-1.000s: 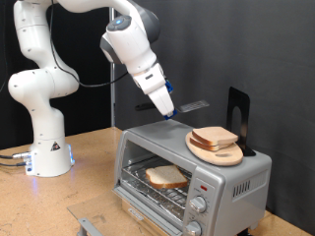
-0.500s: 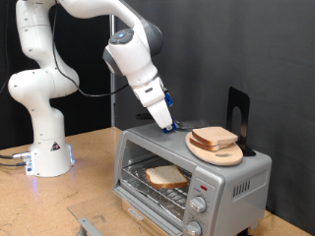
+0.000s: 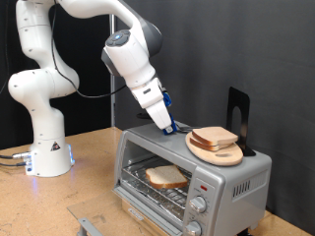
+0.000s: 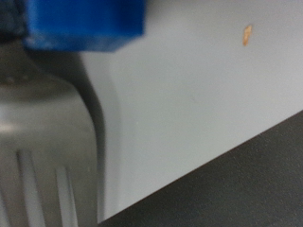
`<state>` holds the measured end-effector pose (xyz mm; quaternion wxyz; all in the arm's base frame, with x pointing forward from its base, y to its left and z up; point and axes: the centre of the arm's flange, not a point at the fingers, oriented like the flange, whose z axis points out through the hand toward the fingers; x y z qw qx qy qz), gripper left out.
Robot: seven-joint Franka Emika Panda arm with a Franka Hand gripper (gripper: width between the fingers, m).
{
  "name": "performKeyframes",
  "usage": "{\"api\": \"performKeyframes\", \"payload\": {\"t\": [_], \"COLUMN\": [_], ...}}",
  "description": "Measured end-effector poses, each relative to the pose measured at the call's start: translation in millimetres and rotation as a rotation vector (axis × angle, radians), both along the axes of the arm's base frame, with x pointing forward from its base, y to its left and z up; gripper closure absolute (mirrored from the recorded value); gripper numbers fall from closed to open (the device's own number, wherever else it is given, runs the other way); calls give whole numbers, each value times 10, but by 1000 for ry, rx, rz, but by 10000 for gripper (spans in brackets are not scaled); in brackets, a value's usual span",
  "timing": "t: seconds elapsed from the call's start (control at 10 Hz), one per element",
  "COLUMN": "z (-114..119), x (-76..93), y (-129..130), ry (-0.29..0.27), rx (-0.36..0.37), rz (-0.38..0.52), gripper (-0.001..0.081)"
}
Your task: Make a piece of toast with the oven
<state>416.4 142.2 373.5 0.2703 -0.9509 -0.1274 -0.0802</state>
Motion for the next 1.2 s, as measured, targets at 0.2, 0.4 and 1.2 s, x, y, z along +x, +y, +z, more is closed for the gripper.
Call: {"api": "performKeyframes", "payload": {"t": [0.2, 0.4, 1.2], "z": [46, 126, 434], "x": [1, -9, -16], "y": [-98, -202, -504], "ry": [8, 11, -18], "rx": [28, 51, 152], "rz": [10, 14, 0], "gripper": [124, 124, 124]}}
